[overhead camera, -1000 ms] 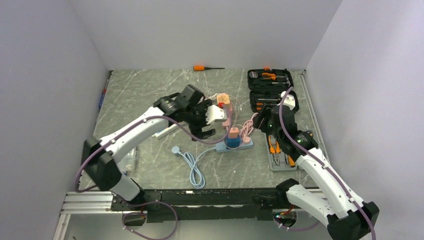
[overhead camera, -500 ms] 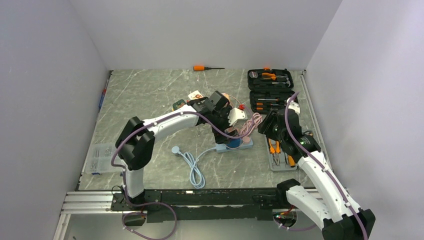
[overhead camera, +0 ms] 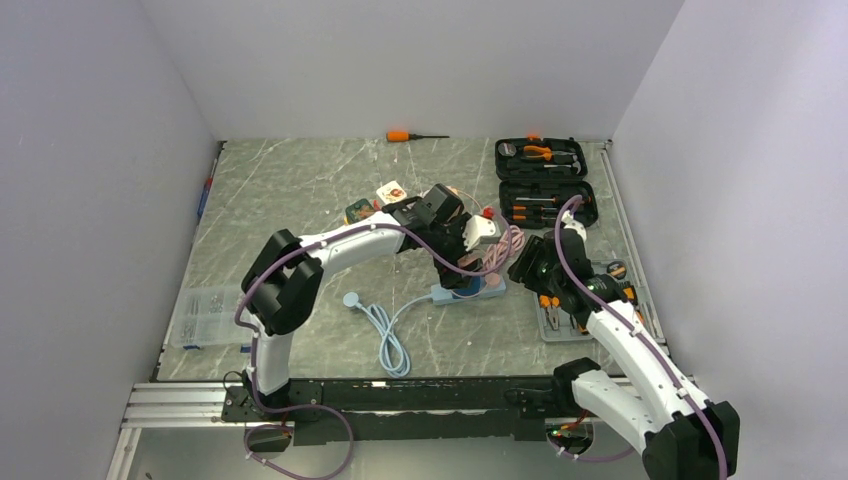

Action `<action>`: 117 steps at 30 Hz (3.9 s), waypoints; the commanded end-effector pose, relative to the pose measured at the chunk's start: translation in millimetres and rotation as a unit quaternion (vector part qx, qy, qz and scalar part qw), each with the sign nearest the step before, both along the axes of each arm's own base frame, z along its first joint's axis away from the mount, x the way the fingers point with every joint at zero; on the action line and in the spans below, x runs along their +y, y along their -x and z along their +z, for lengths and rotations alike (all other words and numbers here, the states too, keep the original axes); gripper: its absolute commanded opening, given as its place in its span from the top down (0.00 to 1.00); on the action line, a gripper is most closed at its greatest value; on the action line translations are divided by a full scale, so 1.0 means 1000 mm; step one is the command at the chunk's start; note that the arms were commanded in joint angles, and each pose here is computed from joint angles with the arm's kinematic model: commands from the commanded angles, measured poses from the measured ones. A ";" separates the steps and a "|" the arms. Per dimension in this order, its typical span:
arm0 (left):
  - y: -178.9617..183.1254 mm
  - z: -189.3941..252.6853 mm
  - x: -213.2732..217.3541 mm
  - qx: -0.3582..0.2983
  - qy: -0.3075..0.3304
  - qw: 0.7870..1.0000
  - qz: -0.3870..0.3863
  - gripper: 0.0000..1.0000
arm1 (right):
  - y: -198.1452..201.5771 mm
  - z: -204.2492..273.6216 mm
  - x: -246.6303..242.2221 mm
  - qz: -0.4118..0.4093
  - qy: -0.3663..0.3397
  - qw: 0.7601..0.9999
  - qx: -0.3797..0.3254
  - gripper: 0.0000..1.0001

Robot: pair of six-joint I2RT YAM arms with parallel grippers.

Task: Pull the plug off the socket
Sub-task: Remove the plug from the socket, then place the plug at the center of the board.

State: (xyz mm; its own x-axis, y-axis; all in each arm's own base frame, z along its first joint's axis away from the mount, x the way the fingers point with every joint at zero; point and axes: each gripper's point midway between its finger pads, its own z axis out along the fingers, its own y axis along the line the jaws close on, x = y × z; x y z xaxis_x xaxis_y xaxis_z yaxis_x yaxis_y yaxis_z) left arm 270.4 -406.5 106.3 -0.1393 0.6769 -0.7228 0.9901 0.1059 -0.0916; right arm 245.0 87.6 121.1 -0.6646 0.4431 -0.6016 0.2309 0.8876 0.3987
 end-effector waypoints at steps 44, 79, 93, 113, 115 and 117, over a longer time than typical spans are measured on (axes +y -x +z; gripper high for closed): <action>-0.023 0.086 -0.050 0.226 0.162 0.953 0.120 1.00 | -0.028 -0.015 0.027 -0.030 -0.120 0.992 -0.026 0.28; -0.050 0.089 -0.057 0.243 0.191 0.931 0.193 1.00 | -0.057 -0.026 0.046 -0.041 -0.166 0.985 -0.025 0.92; -0.050 0.122 -0.045 0.231 0.211 0.933 0.177 1.00 | -0.056 -0.033 0.044 -0.027 -0.146 0.988 -0.032 1.00; -0.072 0.161 0.058 0.164 0.222 0.939 0.203 1.00 | -0.031 -0.082 0.003 -0.064 -0.028 0.998 0.010 1.00; -0.064 0.140 0.067 0.158 0.194 0.947 0.202 1.00 | -0.034 -0.077 0.007 -0.057 -0.034 0.998 0.004 1.00; -0.056 0.116 0.079 0.141 0.159 0.957 0.196 1.00 | -0.037 -0.070 0.009 -0.047 -0.039 0.998 -0.006 1.00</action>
State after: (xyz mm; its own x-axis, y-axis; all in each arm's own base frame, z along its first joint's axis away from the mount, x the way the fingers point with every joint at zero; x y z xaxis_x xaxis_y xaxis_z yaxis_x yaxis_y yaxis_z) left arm 357.6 -335.5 264.9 -0.5931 0.1296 -0.7946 0.7588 0.4198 -0.4979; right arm 284.5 110.7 55.1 -0.6007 0.6121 -0.5143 0.3205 0.7737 0.5464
